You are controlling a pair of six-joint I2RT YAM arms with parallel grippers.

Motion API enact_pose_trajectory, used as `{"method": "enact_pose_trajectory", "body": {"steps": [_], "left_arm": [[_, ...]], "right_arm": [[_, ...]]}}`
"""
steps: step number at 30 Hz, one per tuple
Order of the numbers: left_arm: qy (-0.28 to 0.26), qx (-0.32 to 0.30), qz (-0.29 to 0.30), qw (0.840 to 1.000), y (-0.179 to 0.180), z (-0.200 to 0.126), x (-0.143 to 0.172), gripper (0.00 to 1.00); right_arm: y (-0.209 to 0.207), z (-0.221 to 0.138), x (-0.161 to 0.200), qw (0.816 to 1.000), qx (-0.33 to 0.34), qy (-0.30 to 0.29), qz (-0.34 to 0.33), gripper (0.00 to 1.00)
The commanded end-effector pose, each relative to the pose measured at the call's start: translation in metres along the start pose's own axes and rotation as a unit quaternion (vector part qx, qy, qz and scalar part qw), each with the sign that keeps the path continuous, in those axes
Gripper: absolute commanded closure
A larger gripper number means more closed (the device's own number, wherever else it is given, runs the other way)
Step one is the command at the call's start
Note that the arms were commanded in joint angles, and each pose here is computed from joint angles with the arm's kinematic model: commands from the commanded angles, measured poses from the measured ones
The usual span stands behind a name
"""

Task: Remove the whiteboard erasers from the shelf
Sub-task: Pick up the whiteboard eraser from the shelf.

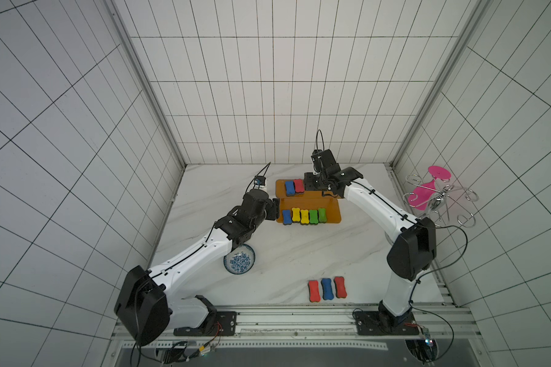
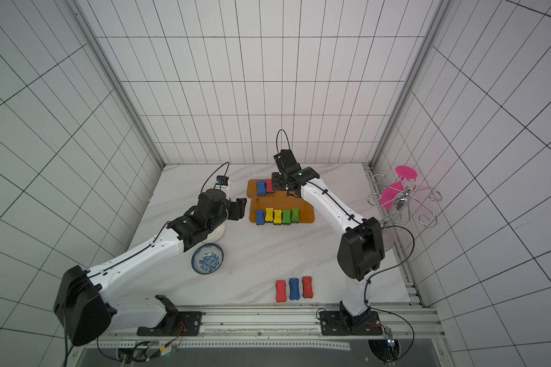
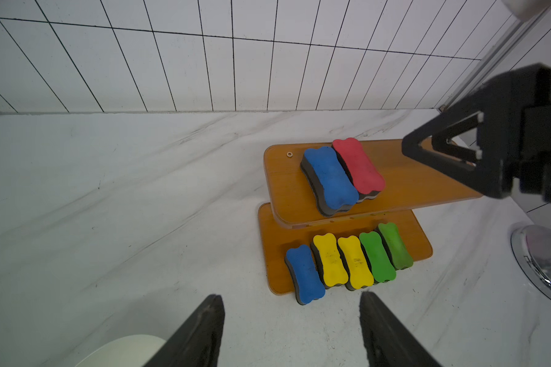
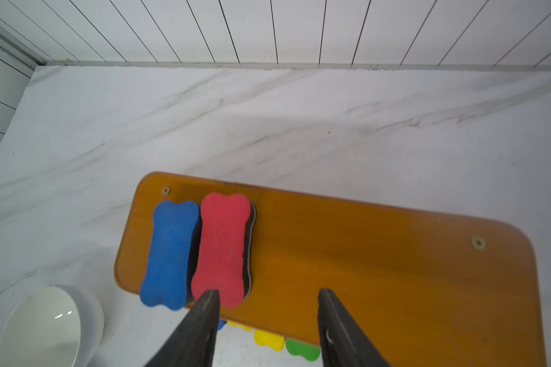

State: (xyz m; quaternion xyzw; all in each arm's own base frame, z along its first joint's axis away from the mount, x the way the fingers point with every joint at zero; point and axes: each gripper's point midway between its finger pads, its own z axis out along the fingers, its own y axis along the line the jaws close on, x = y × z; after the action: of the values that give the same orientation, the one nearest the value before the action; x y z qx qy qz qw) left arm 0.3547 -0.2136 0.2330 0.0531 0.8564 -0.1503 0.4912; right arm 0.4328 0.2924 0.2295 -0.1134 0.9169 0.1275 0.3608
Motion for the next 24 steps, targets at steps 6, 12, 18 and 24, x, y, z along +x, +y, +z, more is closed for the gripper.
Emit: {"method": "enact_pose_trajectory", "body": {"steps": [6,12,18,24], "left_arm": [[-0.021,-0.011,-0.001,1.0,0.008,-0.002,-0.006,0.29],[-0.015,-0.013,-0.009,1.0,0.012,0.001,-0.001,0.28],[-0.017,-0.013,-0.013,1.0,0.014,0.0,-0.002,0.28],[-0.016,-0.012,-0.016,1.0,0.015,0.001,-0.001,0.28]], "right_arm": [[0.015,0.023,-0.012,0.999,-0.037,0.025,-0.031,0.43],[0.016,0.032,-0.008,0.998,-0.037,0.036,-0.034,0.42],[0.016,0.04,0.001,0.998,-0.034,0.049,-0.037,0.41],[0.016,0.046,0.007,0.997,-0.025,0.057,-0.043,0.4]]}}
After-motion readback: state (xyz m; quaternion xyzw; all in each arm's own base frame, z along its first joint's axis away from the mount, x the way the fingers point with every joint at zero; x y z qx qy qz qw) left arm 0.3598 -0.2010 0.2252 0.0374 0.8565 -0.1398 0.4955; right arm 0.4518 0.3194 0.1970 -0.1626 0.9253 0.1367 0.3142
